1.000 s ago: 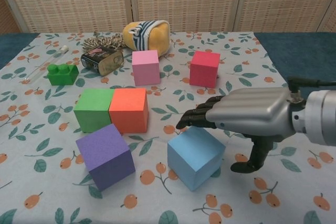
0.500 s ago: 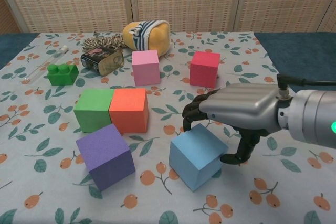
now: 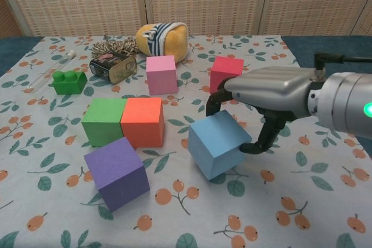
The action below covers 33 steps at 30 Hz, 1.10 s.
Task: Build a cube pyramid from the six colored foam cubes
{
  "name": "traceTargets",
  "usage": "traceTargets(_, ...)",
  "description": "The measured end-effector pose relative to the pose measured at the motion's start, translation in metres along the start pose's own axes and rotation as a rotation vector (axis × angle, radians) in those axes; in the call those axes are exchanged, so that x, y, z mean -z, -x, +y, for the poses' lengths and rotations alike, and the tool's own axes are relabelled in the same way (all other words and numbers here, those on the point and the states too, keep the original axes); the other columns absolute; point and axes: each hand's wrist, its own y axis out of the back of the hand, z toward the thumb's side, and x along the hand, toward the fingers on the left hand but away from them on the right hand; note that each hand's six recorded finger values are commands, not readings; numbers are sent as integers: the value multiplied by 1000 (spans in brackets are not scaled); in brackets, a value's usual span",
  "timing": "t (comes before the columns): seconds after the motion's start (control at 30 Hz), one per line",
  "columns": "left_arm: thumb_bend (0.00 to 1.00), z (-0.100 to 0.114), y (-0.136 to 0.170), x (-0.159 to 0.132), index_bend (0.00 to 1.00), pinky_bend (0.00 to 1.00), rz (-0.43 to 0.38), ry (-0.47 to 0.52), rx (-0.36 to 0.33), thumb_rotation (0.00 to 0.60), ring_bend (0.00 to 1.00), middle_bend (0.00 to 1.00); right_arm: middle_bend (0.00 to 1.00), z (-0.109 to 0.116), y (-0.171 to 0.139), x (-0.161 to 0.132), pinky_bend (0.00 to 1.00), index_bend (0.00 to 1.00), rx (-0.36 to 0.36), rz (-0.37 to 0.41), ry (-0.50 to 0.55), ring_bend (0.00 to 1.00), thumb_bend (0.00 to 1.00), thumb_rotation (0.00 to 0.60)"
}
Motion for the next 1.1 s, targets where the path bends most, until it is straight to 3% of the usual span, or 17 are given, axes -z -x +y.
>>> traceTargets(0.2, 357, -1, 0, -2, 0, 44, -17, 11, 10, 600, 0, 44, 240, 12, 6, 19, 179, 791, 61, -134, 48, 25, 212, 600)
traceTargets(0.4, 357, -3, 0, -5, 0, 44, -37, 9, 24, 600, 0, 44, 240, 13, 29, 14, 180, 791, 35, -220, 81, 25, 213, 600)
traceTargets(0.6, 357, -3, 1, -4, 0, 44, -31, 8, 23, 600, 0, 43, 240, 16, 58, -11, 180, 791, 35, -258, 72, 25, 212, 600)
traceTargets(0.8, 357, -2, 1, -2, 0, 44, -28, 13, 21, 600, 0, 44, 240, 15, 78, -15, 180, 791, 17, -329, 94, 25, 213, 600)
traceTargets(1.1, 357, 1, 1, 0, 0, 44, -26, 19, 15, 600, 0, 44, 241, 19, 84, -19, 181, 798, -2, -353, 151, 25, 212, 600)
